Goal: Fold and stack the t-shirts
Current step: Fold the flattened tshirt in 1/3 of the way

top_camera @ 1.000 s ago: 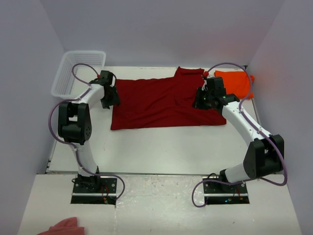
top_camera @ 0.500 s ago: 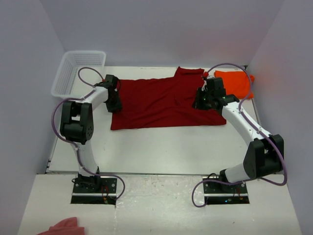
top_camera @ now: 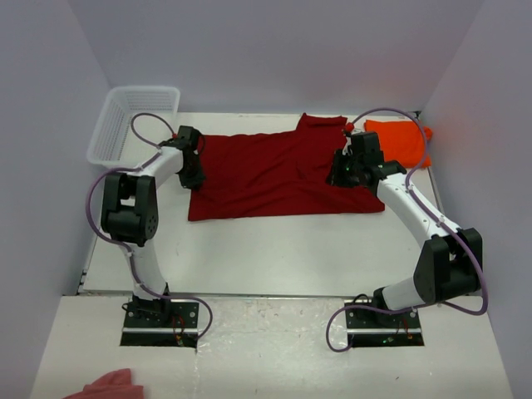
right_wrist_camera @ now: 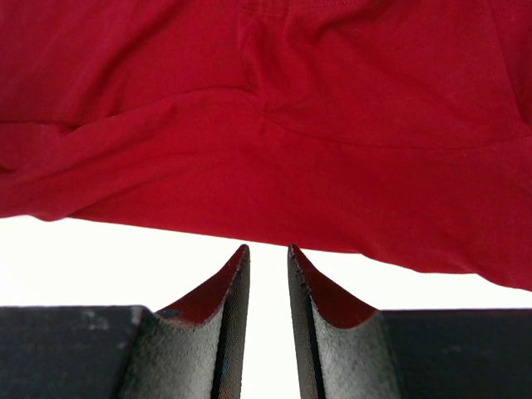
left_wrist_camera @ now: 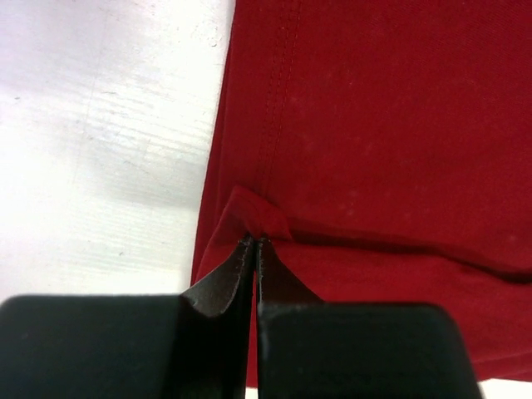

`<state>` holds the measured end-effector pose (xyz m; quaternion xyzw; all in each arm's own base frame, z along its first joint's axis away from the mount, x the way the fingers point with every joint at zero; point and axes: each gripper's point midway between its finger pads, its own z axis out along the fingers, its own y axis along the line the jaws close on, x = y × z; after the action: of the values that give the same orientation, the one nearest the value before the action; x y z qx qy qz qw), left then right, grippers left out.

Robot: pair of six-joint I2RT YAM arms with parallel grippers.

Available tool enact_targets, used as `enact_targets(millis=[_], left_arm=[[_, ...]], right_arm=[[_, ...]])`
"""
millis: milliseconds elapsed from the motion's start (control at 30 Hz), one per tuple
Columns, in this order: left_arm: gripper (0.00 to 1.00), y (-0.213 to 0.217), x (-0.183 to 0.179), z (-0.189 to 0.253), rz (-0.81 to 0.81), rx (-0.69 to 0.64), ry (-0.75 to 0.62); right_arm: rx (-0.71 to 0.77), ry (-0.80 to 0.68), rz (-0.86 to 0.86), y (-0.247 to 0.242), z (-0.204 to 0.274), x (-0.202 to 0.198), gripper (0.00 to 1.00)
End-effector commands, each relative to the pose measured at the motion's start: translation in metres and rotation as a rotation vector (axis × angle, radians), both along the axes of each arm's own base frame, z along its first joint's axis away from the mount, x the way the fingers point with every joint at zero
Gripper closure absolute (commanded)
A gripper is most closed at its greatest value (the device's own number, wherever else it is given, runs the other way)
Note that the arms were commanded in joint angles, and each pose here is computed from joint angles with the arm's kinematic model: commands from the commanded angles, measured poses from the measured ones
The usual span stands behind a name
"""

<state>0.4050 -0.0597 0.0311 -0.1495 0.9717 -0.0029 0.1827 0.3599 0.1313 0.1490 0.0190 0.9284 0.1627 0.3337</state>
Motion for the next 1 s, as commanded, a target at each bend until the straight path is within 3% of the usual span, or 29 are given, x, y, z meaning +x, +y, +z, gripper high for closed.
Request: enact_targets(millis=[0, 300, 767, 800, 833, 867, 933, 967], left_arm=[[1.00, 0.003, 0.012, 0.044, 0.021, 0.013, -0.118], [1.00, 0.002, 0.016, 0.075, 0.019, -0.002, -0.190], [1.00, 0.011, 0.043, 0.023, 0.054, 0.049, -0.068], [0.97, 0.014, 0.041, 0.022, 0.063, 0.064, -0.062], [0.73, 0.017, 0.039, 0.022, 0.070, 0.068, -0.053], [0.63, 0.018, 0.035, 0.021, 0.071, 0.073, -0.045], [0.46, 0.019, 0.031, 0.038, 0.090, 0.072, -0.080], [0.43, 0.020, 0.023, 0.039, 0.099, 0.073, -0.079]], right_arm=[[0.011, -0.040, 0.005, 0.003, 0.010, 0.004, 0.74], [0.006, -0.030, 0.000, 0.002, 0.007, 0.005, 0.74], [-0.015, -0.039, -0.026, -0.005, 0.013, 0.002, 0.74], [-0.022, -0.039, -0.037, -0.007, 0.012, 0.002, 0.74], [-0.032, -0.035, -0.047, -0.009, 0.011, 0.003, 0.73], [-0.050, -0.036, -0.072, -0.014, 0.011, 0.004, 0.71], [-0.077, -0.018, -0.115, -0.022, 0.008, 0.003, 0.60], [-0.116, -0.021, -0.165, -0.032, 0.006, 0.007, 0.46]])
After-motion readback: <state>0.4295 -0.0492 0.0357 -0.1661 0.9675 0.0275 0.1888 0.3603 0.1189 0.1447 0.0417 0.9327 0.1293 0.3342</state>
